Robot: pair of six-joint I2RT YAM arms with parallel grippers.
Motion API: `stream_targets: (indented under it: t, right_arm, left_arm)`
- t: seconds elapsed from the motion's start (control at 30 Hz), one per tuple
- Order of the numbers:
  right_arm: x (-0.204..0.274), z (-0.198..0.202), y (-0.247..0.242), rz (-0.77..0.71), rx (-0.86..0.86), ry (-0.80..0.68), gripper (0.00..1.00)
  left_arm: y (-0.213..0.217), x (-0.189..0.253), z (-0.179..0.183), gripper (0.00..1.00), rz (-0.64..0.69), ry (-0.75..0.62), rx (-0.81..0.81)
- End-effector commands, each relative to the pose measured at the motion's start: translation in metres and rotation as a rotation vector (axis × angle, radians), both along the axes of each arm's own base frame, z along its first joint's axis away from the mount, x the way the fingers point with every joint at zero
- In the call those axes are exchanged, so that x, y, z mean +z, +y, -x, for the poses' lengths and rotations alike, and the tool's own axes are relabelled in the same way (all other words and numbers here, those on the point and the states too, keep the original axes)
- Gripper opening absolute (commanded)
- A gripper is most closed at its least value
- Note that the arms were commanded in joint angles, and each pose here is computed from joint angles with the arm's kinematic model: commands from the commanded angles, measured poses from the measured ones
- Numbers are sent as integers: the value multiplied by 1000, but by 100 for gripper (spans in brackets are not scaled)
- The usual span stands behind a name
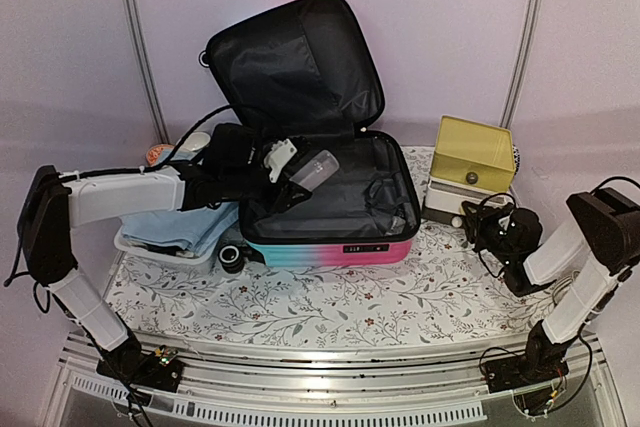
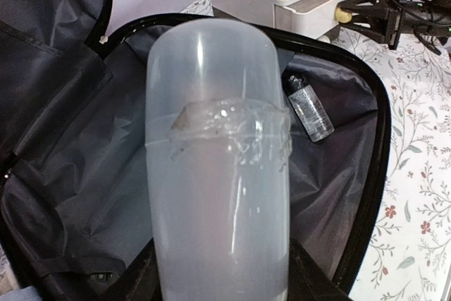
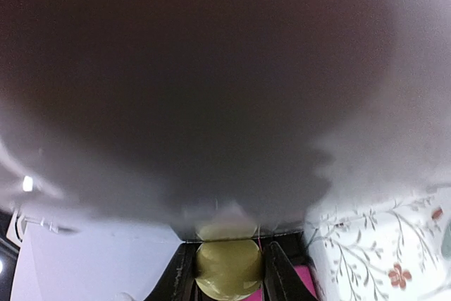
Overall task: Open, take out, and arrange the luggage
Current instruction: Open the drawer in the storage box.
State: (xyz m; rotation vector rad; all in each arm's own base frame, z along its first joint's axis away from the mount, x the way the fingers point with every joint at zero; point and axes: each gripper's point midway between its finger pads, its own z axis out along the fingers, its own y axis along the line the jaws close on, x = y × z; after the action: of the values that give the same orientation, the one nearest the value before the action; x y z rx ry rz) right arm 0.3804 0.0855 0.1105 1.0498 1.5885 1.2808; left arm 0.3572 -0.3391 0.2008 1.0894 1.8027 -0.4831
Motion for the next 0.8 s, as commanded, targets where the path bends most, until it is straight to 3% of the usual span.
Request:
stream_targets:
  t: [0.0,0.37,0.47,0.6,0.77]
  right_arm:
    - [3,23,-7,13,-26,-11,12]
    - [-8,69,-1,65,50,59,18]
    - [-7,73,0,69,59,69,31]
    - [-4,75,0,87,65,84,60]
    - [2,77,1,144,84,103,75]
  left_arm:
    - [0,7,15,44,15,-2,-24]
    - [-20,6,31,45,22,15,-75]
    - [-32,10,37,44,34,19,-97]
    - [-44,14,46,44,49,28,-119]
    - [-51,25,59,44,87,43,-144]
